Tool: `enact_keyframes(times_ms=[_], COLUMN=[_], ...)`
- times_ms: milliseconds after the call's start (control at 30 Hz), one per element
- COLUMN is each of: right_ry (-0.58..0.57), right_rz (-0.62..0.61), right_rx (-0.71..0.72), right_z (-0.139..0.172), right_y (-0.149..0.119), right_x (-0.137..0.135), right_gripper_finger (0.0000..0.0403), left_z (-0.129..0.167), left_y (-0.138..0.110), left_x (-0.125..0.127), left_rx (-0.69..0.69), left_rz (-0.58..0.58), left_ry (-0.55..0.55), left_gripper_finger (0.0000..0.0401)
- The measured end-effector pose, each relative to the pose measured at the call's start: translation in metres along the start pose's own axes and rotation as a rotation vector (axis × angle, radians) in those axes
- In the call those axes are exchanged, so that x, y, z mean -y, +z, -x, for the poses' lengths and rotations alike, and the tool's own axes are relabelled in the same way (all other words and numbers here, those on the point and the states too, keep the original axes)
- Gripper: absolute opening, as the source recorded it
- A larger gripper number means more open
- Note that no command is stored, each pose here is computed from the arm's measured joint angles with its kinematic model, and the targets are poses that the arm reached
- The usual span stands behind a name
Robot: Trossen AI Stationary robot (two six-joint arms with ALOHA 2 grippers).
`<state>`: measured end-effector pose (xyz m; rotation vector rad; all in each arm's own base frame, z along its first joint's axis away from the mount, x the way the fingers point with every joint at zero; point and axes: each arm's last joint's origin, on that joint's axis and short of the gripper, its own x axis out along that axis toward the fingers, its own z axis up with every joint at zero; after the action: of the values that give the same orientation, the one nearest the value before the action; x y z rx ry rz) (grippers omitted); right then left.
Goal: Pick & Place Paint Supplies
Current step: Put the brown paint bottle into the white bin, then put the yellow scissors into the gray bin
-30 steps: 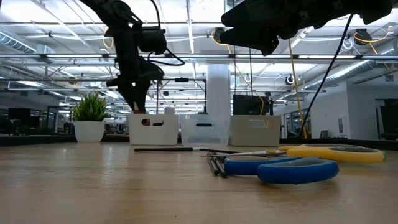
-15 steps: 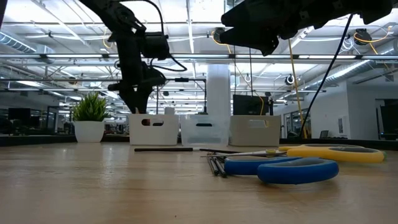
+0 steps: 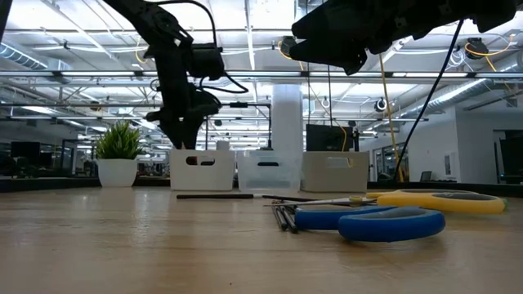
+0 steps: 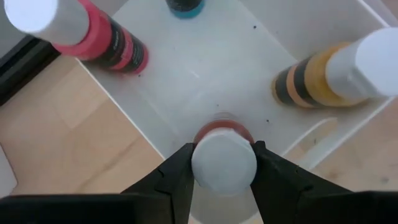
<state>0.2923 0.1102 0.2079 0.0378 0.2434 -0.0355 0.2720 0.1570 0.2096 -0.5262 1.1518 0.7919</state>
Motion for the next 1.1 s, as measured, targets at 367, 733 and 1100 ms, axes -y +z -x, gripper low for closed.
enact_keyframes(times_ms=[367, 733, 1100], right_ry=[0.002, 0.002, 0.002], right_rz=[0.0, 0.0, 0.007], right_rx=[0.0, 0.0, 0.0], right_z=[0.0, 0.0, 0.0], right_y=[0.0, 0.0, 0.0], right_x=[0.0, 0.0, 0.0], right_gripper_finger=[0.0217, 0.0215, 0.0221], left_z=[0.004, 0.004, 0.017], left_y=[-0.001, -0.001, 0.004], left_x=[0.001, 0.001, 0.004], left_rx=[0.009, 0.012, -0.026], left_rz=[-0.017, -0.034, -0.072], left_ry=[-0.013, -0.006, -0.077], left_gripper_finger=[0.0158, 0.0256, 0.0285])
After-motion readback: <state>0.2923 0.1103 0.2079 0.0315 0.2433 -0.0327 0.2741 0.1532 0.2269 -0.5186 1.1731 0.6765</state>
